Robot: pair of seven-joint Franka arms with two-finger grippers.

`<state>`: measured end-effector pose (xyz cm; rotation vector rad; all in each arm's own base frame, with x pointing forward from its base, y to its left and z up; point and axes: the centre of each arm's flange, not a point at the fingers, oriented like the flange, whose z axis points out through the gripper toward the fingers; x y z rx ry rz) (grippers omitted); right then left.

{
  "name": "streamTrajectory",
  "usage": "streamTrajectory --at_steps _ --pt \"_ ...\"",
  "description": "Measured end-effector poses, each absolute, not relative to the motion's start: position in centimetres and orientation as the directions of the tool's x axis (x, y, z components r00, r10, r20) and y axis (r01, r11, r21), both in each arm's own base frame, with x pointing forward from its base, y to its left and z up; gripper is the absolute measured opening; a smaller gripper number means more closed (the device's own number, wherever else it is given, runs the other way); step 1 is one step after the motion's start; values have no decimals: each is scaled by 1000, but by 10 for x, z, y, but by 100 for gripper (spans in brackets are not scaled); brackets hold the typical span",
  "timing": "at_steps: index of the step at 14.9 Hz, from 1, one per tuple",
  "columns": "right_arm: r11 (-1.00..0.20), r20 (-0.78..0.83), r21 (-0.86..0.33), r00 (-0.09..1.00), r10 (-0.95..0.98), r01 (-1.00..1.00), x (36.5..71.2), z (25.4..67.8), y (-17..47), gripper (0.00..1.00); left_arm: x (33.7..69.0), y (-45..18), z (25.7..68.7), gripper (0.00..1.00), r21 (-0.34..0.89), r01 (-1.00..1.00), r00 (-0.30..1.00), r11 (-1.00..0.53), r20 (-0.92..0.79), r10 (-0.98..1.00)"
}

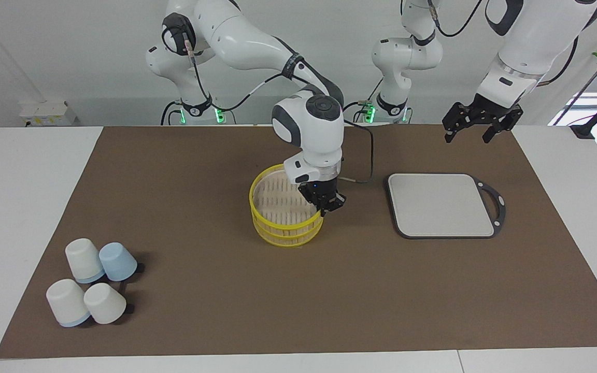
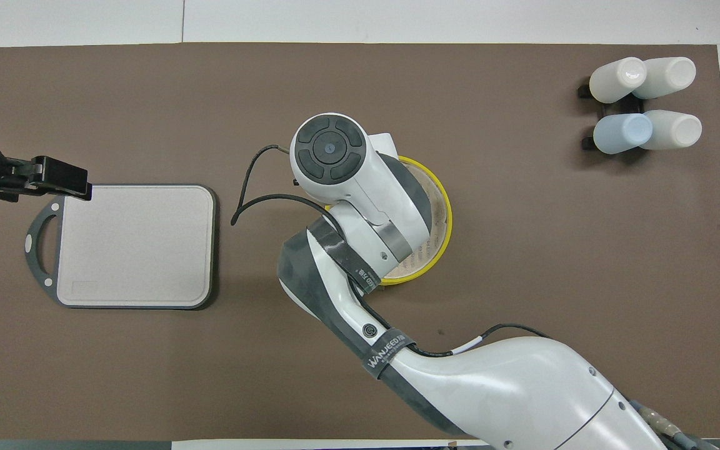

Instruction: Place bun in steamer

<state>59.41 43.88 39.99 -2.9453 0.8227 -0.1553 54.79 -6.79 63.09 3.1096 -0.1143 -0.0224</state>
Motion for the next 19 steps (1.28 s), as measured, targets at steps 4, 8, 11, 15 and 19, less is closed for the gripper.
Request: streamTrajectory --at_steps 4,8,11,15,19 --pt "-857 80 -113 855 -512 -502 588 394 436 9 548 -68 631 100 30 -73 997 -997 -13 -74" --pt "-860 82 -118 858 -507 -497 585 393 435 9 548 -68 631 100 30 -73 997 -997 -13 -74" --pt "-876 87 -114 873 -479 -469 585 393 433 33 548 -68 631 100 30 -73 997 -997 -13 -74" --pt "-886 95 -105 883 -460 -451 592 425 420 76 548 -68 631 100 30 -73 997 -997 -13 -74" --pt "-958 142 -66 948 -285 -278 627 512 310 100 548 -68 631 100 30 -73 997 -997 -13 -73"
